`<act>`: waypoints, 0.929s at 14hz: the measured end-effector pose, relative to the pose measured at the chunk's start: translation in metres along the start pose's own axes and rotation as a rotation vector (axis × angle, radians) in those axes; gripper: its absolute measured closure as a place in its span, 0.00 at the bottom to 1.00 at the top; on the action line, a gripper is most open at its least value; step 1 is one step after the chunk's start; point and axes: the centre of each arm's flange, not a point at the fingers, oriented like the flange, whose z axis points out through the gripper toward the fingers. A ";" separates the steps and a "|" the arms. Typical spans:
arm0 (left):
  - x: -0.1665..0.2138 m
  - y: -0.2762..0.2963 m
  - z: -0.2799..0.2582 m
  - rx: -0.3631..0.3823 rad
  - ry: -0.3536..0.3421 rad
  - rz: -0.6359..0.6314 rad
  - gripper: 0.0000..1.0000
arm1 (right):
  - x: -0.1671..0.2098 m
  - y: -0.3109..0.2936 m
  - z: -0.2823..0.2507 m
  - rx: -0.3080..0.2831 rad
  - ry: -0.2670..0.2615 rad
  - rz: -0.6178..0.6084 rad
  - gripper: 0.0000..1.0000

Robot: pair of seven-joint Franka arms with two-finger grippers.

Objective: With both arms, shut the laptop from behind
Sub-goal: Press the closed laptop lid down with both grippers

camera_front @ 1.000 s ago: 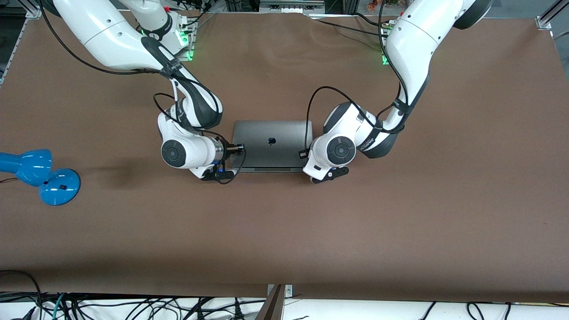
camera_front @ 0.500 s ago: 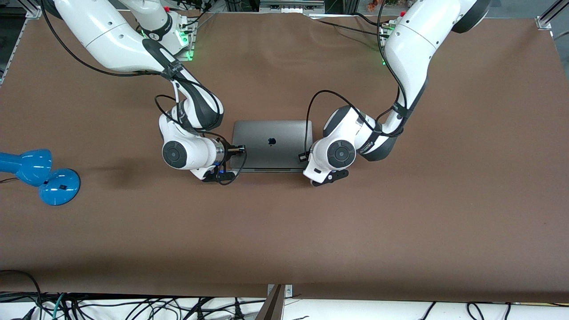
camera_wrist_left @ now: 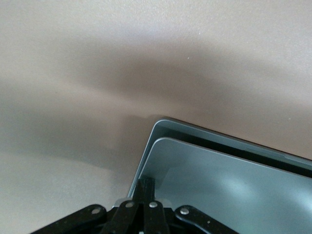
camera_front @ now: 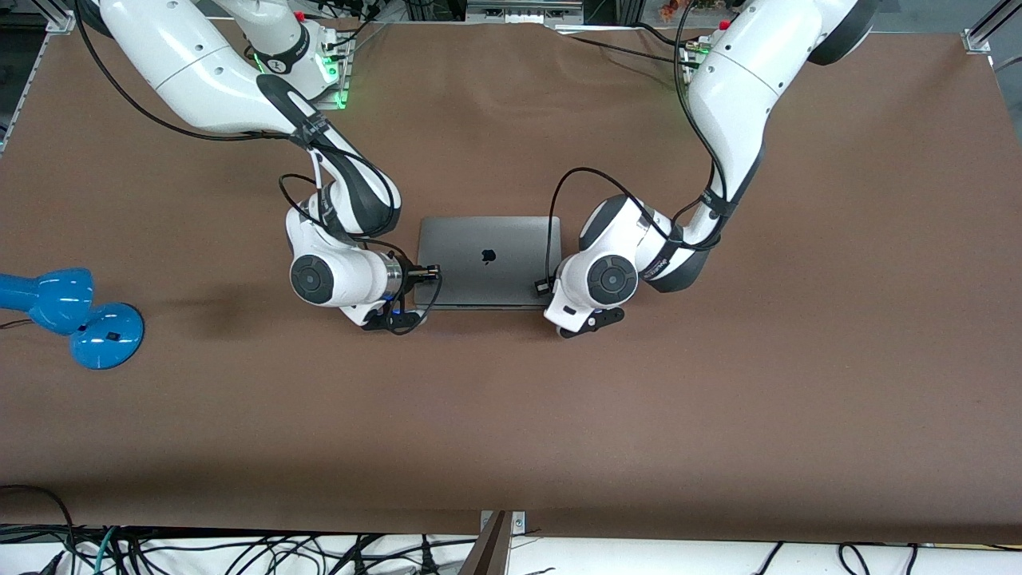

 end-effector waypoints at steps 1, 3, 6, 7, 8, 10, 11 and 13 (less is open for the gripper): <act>0.000 0.001 0.002 -0.001 0.001 0.001 0.99 | 0.001 0.001 0.003 0.001 -0.003 0.001 0.97; 0.001 0.001 0.006 0.000 0.004 0.001 0.99 | 0.002 0.003 0.006 0.002 -0.006 0.002 0.97; 0.001 0.004 0.013 -0.004 0.014 0.003 0.99 | 0.004 0.003 0.012 0.006 -0.008 0.004 0.97; 0.001 0.004 0.014 -0.004 0.016 0.004 0.99 | 0.005 0.003 0.015 0.011 -0.001 0.005 0.97; 0.001 0.005 0.014 -0.004 0.017 0.004 0.99 | 0.006 0.003 0.016 0.012 0.001 0.005 0.97; 0.001 0.005 0.013 -0.005 0.019 0.004 0.99 | 0.007 0.002 0.016 0.014 0.007 0.002 0.97; 0.001 0.005 0.013 -0.005 0.020 0.004 0.99 | 0.007 0.001 0.015 0.015 0.010 0.002 0.97; 0.003 0.005 0.011 -0.007 0.024 0.003 0.84 | 0.009 0.000 0.012 0.018 0.018 0.000 0.94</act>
